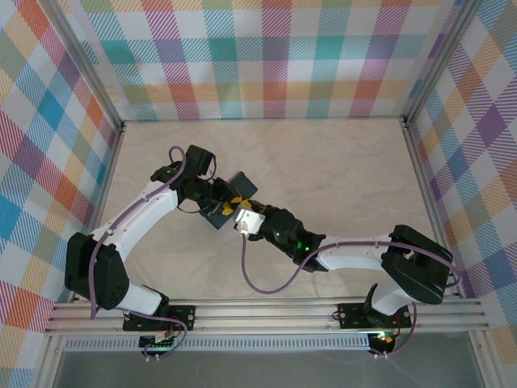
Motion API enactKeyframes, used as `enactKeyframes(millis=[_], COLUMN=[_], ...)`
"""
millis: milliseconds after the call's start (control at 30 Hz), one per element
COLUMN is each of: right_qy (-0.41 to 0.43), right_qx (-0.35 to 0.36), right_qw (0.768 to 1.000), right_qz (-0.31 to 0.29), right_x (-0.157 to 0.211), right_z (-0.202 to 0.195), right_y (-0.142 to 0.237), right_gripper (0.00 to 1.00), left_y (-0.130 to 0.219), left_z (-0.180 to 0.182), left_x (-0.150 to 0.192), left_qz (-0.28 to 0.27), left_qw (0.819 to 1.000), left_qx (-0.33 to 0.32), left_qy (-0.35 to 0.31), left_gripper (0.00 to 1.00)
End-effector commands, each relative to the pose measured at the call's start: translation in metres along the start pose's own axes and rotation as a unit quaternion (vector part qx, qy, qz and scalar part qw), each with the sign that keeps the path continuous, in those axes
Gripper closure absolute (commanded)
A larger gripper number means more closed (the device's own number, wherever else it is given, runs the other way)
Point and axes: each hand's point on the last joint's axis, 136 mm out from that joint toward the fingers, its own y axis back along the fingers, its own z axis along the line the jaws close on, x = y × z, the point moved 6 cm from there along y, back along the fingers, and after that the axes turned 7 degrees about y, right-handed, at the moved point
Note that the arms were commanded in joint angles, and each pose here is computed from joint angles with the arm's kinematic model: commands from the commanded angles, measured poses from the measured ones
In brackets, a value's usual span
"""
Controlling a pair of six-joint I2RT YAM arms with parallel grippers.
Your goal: Unlock the padlock with the key
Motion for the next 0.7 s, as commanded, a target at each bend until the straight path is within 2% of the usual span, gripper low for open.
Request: enactKeyframes(millis=[0, 233, 400, 667], right_qy=[-0.024, -0.043, -0.022, -0.01], right_qx=[0.013, -0.022, -0.021, -0.028], right_qw=[0.999, 0.998, 0.999, 0.999], right_qz=[-0.027, -0.027, -0.01, -0.021], right_x=[-0.01, -0.004, 0.007, -0.001], right_z=[-0.007, -0.002, 0.007, 0.01], right_y=[0.009, 0.029, 0.023, 0.008], right_gripper=[0.7, 0.73, 0.74, 0.77], left_y=[0.003, 0.003, 0.004, 0.008], left_z=[-0.01, -0.014, -0.015, -0.015], left_x=[0.001, -0.002, -0.001, 0.001], left_qz=[-0.001, -0.006, -0.005, -0.005], left_qw=[1.0, 1.0, 1.0, 1.0], left_qx=[0.019, 0.012, 0.013, 0.016], left_qy=[-0.009, -0.009, -0.007, -0.01], left_gripper=[0.94, 0.94, 0.94, 0.94])
